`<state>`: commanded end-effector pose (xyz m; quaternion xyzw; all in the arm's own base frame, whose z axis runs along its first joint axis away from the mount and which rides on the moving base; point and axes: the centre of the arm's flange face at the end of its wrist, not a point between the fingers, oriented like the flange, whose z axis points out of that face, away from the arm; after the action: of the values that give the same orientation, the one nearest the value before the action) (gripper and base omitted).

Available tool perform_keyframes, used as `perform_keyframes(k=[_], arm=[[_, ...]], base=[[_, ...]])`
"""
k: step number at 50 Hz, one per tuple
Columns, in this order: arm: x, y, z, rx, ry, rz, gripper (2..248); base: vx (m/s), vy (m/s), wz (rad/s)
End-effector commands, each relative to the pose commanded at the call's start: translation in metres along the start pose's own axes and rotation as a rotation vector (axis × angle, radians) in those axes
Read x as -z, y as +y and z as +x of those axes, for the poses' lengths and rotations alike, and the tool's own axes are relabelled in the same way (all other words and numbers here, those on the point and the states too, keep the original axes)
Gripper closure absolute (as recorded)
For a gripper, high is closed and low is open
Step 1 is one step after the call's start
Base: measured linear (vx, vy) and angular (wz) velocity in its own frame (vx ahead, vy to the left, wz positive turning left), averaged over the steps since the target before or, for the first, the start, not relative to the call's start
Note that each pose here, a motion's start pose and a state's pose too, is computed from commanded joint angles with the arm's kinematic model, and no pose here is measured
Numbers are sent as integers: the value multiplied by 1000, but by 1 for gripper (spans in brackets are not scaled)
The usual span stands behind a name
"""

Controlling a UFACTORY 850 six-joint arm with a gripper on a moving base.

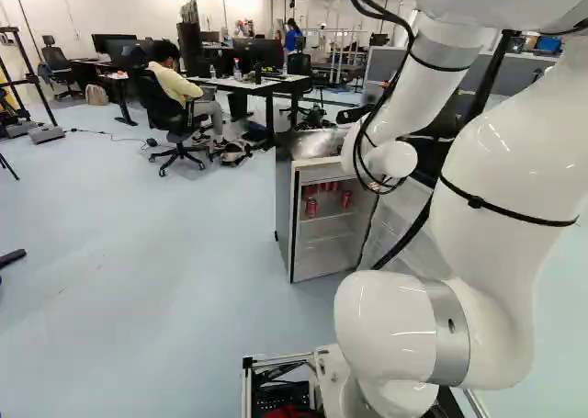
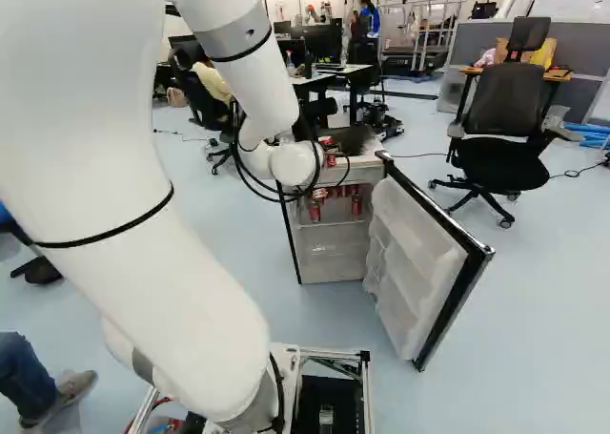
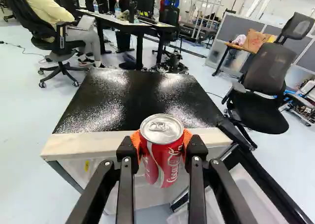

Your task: Grab a drink from the fridge

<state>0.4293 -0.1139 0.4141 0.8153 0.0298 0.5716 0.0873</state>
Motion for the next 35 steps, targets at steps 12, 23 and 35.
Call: perform_keyframes(k=[12,23,35], arm=[[-13,1,9,5,-5,4,150],[-27,2,12,8,-13,10,150],[-43,2,17,11,-8,16,150]], base=[[0,0,0],[0,0,0],[0,0,0]])
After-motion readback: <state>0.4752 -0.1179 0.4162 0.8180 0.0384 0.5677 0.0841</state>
